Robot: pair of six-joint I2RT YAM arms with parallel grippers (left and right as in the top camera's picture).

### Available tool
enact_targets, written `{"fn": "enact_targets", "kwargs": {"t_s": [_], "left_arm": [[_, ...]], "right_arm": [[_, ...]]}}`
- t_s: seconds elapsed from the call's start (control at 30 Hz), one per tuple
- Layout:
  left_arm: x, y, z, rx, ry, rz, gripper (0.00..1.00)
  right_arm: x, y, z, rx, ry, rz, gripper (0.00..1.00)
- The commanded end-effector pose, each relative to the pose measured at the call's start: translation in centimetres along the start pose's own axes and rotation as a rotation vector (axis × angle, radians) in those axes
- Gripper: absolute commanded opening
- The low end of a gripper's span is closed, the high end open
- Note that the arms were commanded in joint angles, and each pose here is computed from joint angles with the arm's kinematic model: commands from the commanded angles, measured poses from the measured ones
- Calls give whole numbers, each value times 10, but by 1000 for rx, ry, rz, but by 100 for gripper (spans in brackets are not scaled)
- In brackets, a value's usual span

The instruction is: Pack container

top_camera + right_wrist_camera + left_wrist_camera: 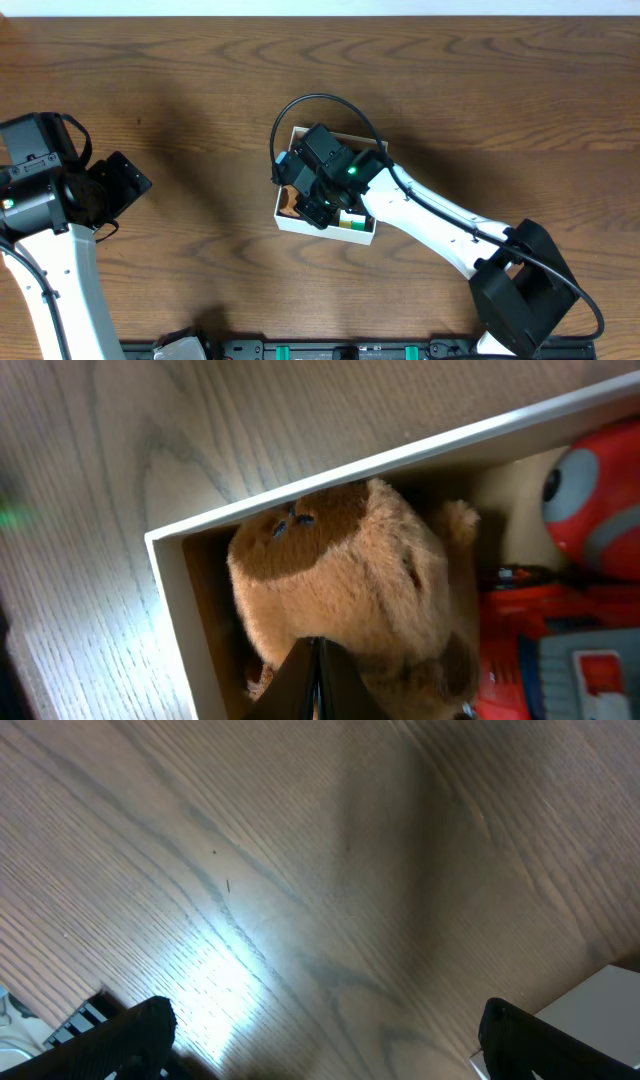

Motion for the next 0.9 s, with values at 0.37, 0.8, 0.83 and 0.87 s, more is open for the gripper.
{"fn": "enact_targets", "kwargs": {"t_s": [0.37, 0.8, 0.83, 0.87], "left_arm": [[-3, 6, 1, 3, 6, -20, 98], [-2, 6, 1, 2, 6, -14, 98], [-2, 6, 1, 2, 6, -14, 98], [-2, 6, 1, 2, 6, -14, 98]], "right_arm": [[37, -56, -11, -10, -46, 177, 20], [43, -63, -27, 52, -64, 207, 4], [44, -64, -27, 53, -64, 212, 3], [45, -66, -27, 53, -66, 216, 3]]}}
Point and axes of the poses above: each gripper's point midway between its finger pads, its own y axis back along the fingers, its own z axis along the line the jaws close on, x = y × z, the point moved 5 cm from there along y, back along the fingers, and after that the axes turned 8 degrees about -y, right-handed, at the moved point
